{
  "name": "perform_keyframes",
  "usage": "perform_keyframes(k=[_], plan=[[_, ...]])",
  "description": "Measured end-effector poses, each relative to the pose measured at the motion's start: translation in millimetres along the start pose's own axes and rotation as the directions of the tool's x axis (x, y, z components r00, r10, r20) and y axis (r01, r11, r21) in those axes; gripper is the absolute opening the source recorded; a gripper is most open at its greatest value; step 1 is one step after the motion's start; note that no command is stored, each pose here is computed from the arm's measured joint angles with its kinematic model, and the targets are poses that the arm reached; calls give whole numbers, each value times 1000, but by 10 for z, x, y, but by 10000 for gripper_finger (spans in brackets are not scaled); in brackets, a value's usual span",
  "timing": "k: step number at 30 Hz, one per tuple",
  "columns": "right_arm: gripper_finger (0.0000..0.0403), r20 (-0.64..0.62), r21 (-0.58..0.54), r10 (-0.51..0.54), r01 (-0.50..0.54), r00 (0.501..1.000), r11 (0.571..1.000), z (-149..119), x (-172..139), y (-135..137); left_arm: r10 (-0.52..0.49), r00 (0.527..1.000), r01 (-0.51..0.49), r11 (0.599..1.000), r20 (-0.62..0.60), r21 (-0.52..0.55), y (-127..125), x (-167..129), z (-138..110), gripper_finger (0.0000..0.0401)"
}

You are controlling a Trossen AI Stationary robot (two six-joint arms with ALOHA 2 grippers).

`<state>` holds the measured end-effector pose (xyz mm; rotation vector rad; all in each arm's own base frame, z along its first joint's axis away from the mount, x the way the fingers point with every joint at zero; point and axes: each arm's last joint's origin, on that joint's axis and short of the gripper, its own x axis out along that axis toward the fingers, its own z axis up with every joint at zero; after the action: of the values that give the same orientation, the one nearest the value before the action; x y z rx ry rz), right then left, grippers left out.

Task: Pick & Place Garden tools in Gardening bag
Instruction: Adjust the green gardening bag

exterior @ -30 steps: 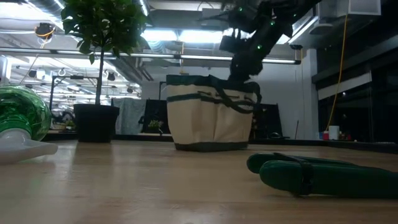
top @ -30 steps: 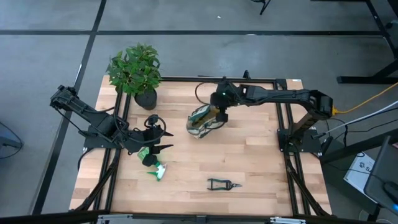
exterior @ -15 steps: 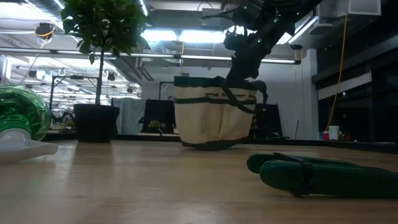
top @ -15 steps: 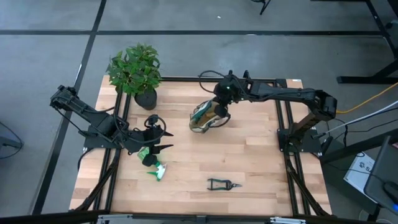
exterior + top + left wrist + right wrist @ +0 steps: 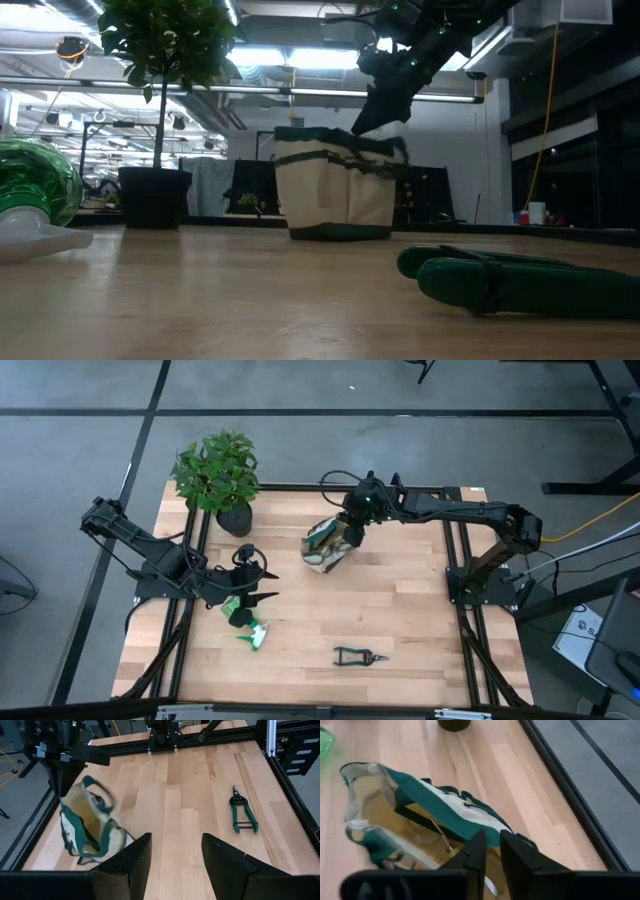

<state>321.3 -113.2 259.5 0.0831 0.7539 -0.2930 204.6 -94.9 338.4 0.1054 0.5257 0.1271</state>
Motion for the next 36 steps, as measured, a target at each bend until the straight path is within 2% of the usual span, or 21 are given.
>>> perform_keyframes(k=[8,13,21,28,29,31,34,36], plan=[[133,50,22,-2,1,999,1000,48,-6,-4,0,1000,0,1000,0,0,0,0,0,169],[169,78,26,88,-90,993,996,106,-142,43,0,1000,0,1000,0,0,0,0,0,169],[170,137,-51,262,-257,955,965,182,-409,233,0,1000,0,1000,0,0,0,0,0,169],[170,93,-267,310,-276,946,923,145,-376,435,0,1000,0,1000,0,0,-1,0,0,169],[170,84,-299,308,-271,948,915,135,-371,447,0,1000,0,1000,0,0,0,0,0,169],[170,98,-367,250,-199,963,909,150,-357,459,0,1000,0,1000,0,0,-1,0,0,169],[170,93,-387,72,-30,993,921,137,-336,444,0,1000,0,1000,0,0,0,0,0,169],[170,102,-372,-21,58,995,926,143,-325,435,0,1000,0,1000,0,0,0,0,0,169]])
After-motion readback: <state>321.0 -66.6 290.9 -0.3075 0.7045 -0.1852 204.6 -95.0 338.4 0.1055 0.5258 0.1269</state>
